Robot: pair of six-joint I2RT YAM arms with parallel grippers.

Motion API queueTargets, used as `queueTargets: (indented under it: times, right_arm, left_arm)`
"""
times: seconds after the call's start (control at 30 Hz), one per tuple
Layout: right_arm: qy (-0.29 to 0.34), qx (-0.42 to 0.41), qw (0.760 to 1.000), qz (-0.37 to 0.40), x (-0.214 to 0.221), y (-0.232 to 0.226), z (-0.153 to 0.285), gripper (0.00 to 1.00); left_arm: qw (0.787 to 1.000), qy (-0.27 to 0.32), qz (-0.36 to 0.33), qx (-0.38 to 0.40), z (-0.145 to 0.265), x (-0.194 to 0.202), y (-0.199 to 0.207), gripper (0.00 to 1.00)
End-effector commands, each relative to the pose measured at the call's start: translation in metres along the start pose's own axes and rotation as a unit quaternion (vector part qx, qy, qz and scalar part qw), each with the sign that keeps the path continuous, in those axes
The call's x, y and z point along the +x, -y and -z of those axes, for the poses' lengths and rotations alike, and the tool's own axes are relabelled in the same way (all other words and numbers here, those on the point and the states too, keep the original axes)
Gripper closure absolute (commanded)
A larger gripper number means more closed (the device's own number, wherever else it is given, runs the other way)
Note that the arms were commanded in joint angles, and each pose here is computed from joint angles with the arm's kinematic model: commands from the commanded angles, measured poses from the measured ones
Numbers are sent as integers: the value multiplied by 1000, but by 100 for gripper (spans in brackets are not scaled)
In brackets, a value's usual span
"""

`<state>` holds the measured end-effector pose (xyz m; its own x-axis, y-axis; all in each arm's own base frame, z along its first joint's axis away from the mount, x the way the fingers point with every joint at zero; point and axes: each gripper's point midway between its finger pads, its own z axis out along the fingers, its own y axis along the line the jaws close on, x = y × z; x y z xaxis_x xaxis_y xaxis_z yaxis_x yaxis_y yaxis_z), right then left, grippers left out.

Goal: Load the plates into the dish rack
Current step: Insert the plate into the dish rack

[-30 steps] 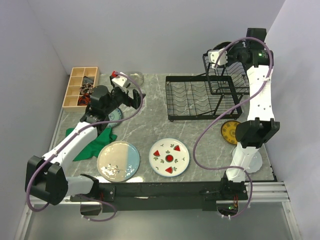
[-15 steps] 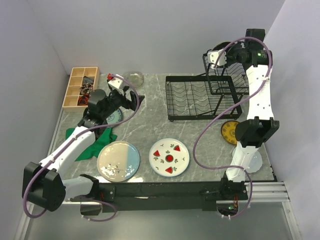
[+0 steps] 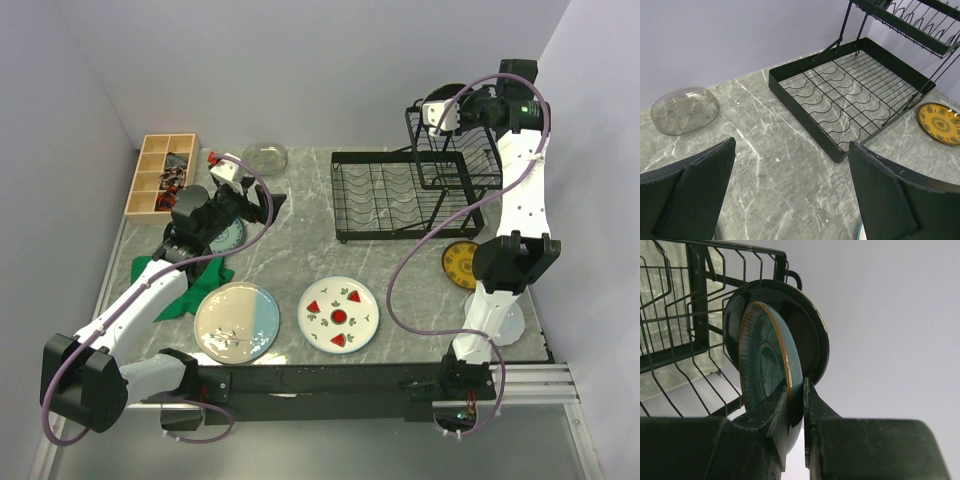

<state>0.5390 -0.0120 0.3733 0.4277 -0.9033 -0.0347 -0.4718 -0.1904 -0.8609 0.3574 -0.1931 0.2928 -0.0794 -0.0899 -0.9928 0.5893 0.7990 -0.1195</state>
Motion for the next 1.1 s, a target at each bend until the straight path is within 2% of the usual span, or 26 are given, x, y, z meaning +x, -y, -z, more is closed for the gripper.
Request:
queueTargets:
  times: [0.0, 1.07]
  right_arm:
    - [3, 43, 999, 25, -1, 26, 13, 100]
    - [35, 10, 999, 26, 3, -1, -11, 100]
  left_arm:
    - [999, 37, -1, 1, 1, -21, 2, 1]
    - [999, 42, 22, -7, 3, -23, 1, 1]
